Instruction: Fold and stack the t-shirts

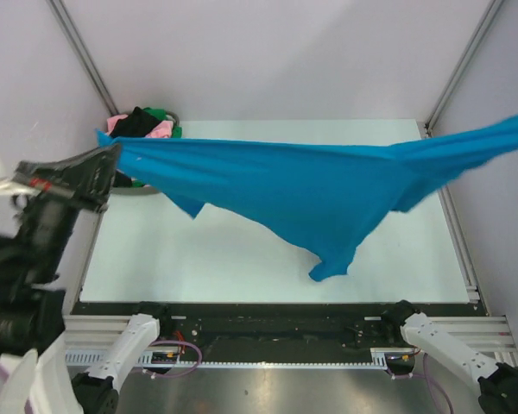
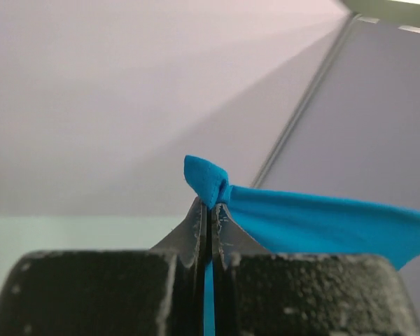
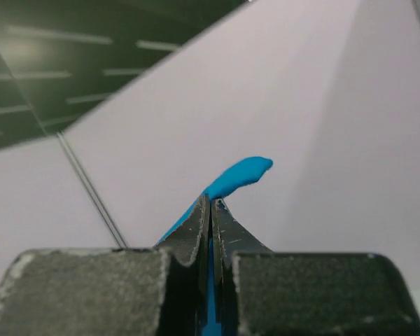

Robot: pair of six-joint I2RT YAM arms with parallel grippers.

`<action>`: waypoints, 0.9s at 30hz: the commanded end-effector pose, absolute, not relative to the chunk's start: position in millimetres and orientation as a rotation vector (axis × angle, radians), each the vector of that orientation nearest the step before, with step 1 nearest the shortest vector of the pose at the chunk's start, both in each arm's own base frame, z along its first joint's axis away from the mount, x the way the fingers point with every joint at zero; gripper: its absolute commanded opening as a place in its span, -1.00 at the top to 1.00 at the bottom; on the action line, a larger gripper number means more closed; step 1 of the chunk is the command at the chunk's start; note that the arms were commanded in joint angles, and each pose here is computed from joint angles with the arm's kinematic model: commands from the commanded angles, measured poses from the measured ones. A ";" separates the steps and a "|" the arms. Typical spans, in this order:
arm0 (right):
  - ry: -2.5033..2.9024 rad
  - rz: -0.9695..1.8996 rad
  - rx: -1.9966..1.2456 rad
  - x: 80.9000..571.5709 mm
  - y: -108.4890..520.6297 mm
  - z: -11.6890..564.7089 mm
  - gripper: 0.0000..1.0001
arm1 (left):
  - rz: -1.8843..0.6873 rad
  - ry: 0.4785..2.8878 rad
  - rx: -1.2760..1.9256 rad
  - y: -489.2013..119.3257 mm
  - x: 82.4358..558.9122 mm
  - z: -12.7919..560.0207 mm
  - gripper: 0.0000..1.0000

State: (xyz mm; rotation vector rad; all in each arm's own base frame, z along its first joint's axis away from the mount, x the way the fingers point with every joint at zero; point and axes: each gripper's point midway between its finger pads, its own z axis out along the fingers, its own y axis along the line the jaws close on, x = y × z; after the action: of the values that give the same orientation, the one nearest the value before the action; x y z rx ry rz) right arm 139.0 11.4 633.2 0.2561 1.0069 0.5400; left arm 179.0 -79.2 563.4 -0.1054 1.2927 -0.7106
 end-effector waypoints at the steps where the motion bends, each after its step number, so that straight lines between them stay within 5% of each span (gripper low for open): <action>1: 0.874 0.567 0.176 96.8 4.7 667.3 1.00 | -0.701 1.225 0.020 -81.9 127.2 589.3 1.00; 5: 0.751 0.529 0.141 49.6 0.0 700.0 1.00 | -0.712 1.142 0.034 -78.7 99.4 611.3 1.00; 11: 0.745 0.467 0.079 51.0 28.9 720.7 1.00 | -0.706 1.117 0.025 -76.2 98.2 626.4 1.00; 18: 0.925 0.465 0.121 143.8 35.8 672.4 1.00 | -0.668 1.309 -0.026 -81.9 172.3 560.5 1.00; 27: 1.407 0.442 0.326 337.8 32.8 452.1 1.00 | -0.592 1.732 -0.219 -87.8 309.5 340.4 1.00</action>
State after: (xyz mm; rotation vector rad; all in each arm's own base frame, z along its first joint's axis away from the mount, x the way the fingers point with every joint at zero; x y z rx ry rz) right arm 277.7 24.6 519.9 0.2630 1.2923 0.4479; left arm 269.0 -92.2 393.9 -0.1462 1.6674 -0.6434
